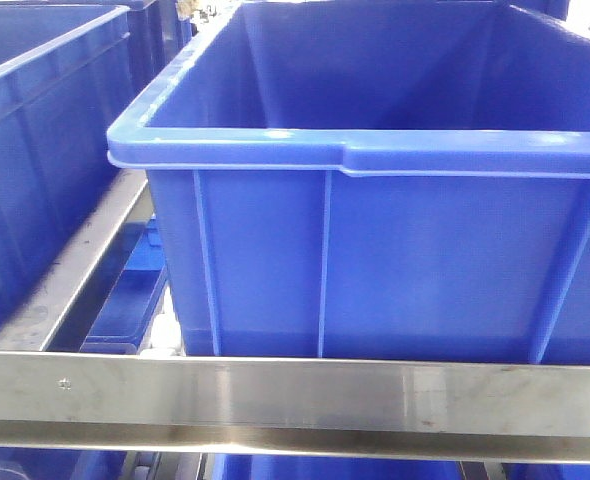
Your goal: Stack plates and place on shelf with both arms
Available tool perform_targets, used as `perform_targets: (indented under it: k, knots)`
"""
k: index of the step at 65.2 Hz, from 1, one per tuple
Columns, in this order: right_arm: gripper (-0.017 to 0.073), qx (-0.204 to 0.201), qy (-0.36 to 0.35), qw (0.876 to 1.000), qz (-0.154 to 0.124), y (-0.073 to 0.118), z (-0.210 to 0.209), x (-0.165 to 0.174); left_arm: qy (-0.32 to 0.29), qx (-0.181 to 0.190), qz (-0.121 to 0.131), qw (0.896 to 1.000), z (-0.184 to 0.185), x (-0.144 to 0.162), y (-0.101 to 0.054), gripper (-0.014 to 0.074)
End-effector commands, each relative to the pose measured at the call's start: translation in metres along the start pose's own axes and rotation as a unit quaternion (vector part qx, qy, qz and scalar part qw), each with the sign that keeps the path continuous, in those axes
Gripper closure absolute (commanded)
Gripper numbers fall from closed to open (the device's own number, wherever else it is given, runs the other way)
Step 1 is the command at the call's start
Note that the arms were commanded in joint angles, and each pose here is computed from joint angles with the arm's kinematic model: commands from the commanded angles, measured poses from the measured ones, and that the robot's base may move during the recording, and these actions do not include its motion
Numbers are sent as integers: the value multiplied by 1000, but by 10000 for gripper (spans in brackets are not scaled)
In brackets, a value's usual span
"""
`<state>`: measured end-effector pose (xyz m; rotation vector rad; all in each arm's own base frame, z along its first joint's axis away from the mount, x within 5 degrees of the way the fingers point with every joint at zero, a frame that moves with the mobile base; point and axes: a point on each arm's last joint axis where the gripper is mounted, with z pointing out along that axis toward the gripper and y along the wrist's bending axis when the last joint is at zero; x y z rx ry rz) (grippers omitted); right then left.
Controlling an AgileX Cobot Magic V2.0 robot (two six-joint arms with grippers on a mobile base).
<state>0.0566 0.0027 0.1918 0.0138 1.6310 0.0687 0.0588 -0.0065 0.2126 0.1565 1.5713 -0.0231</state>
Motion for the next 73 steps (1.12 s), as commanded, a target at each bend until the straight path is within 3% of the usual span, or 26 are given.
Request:
perform_targets:
  k: [1,7,73]
  knots:
    - [510,5,-52,999,-5,-1,-2,-9,-70,-2,-21,997,-3,-7,0,512]
    - [510,5,-52,999,-5,-1,-2,-9,-64,-2,-36,997,-5,0,0,512]
    - [510,5,-52,999,-5,-1,-2,-9,-67,-3,-37,997,-5,-1,0,512]
